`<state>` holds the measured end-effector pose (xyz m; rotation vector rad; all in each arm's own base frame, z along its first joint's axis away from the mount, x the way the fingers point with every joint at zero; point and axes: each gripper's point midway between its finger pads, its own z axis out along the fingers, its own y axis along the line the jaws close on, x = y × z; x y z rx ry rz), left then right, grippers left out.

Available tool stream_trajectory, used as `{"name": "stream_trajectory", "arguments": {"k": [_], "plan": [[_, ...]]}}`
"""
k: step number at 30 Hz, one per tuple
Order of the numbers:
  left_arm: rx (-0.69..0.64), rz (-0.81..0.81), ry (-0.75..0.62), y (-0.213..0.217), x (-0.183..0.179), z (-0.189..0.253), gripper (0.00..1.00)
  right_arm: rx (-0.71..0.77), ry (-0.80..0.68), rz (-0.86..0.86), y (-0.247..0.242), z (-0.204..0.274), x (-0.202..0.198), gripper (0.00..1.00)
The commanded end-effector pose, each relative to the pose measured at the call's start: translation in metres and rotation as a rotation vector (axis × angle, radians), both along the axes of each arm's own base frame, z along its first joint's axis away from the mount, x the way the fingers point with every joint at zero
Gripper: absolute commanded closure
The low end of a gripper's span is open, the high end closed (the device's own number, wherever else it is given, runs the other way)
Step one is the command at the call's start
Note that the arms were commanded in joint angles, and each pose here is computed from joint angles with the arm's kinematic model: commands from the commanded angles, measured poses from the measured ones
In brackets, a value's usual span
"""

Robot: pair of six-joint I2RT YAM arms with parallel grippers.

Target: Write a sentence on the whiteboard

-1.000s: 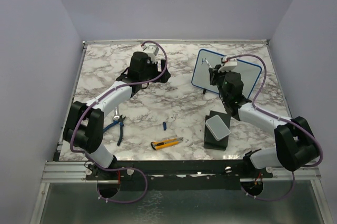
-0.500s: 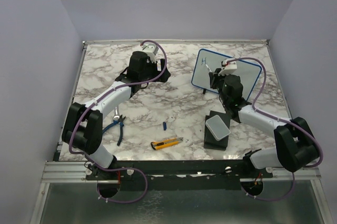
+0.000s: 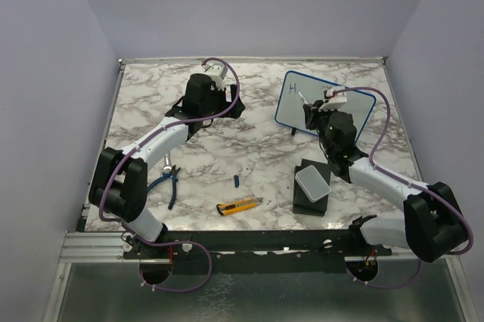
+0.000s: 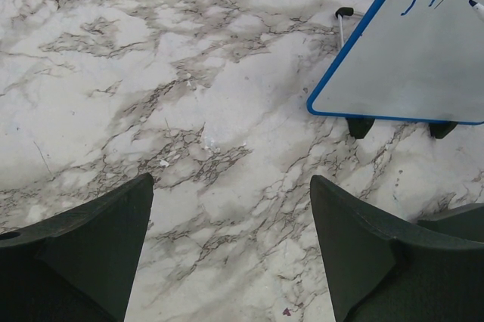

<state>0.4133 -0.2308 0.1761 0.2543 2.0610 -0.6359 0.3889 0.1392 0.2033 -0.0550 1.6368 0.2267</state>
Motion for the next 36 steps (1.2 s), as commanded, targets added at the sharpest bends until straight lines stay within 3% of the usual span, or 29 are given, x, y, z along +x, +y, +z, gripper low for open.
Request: {"name": "stream_trajectory", "arguments": {"k": [1,36], "plan": [[0.004,0.010,-0.025,0.006,-0.001,0.006,0.15,-0.003,0.004,-0.029,-0.003,0.002,0.003,1.00],[0.004,0.010,-0.029,0.007,-0.002,0.008,0.15,-0.032,-0.014,-0.128,-0.018,0.003,0.013,1.00]]}}
